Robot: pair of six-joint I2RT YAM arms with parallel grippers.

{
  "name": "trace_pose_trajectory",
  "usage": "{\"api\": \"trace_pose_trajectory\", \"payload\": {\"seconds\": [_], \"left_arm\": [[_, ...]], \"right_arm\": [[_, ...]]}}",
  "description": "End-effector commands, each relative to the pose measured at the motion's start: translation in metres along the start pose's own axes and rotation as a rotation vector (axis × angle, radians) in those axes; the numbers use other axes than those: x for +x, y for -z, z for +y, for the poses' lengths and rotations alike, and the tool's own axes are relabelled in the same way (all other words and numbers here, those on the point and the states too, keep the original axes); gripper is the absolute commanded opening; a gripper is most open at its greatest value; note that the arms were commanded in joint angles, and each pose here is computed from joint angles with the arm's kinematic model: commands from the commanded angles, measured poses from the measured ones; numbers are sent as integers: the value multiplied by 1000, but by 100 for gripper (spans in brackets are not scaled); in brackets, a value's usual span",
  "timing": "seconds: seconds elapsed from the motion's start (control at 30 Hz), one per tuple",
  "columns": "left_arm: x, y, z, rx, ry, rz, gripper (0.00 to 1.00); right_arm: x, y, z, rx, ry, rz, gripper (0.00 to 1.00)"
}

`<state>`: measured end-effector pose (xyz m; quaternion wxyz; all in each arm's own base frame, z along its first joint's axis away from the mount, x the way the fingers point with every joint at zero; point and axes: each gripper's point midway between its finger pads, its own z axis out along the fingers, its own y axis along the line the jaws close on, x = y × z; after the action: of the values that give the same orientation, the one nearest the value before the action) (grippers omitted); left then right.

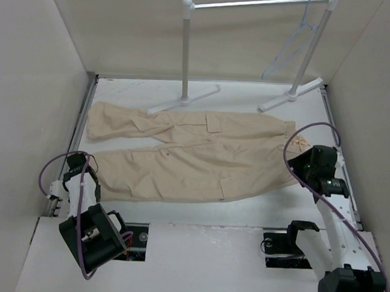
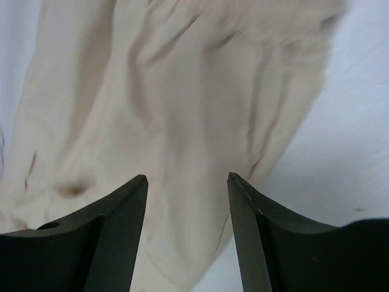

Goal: Place the trousers on the hanger
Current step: Flatten out the trousers at the center of the board, then fold the trousers at the center of the board.

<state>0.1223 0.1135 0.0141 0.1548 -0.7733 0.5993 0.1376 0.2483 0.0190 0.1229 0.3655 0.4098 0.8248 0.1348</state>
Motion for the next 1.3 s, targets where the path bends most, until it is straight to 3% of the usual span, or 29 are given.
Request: {"api": "trace_pose_trajectory", "payload": {"seconds": [0.0,0.2,0.43,0.47,0.57,0.63,0.77,0.93,1.1,1.27], "left_arm": [[-12,9,-17,39,-71,-69,5],[-13,12,-29,58,-149,-80,1],[-12,21,-42,131,-174,-99,0],[-13,25,-42,142,-174,-103,0],[-27,47,-54,205,-196,-164,0],[-42,67,-58,223,-221,-236,0],[-71,106,-58,244,-258,-350,0],[-93,145,-66,282,-296,-434,0],[-96,166,-97,362,-275,-432,0],[-95,185,-175,435,-292,-441,0]], "right_arm": [[-45,-1,-44,189,-153,-175,61],[-48,-39,-92,349,-235,-182,57],[-41,-81,-91,349,-200,-89,52],[-40,-85,-90,352,-204,-76,46],[-40,-80,-91,361,-201,-73,13],[-46,-61,-89,358,-214,-103,4],[-76,-2,-78,316,-208,-272,3],[-105,19,-52,265,-205,-343,4],[-135,0,-13,209,-204,-353,4],[-160,-34,22,200,-201,-342,4]]}}
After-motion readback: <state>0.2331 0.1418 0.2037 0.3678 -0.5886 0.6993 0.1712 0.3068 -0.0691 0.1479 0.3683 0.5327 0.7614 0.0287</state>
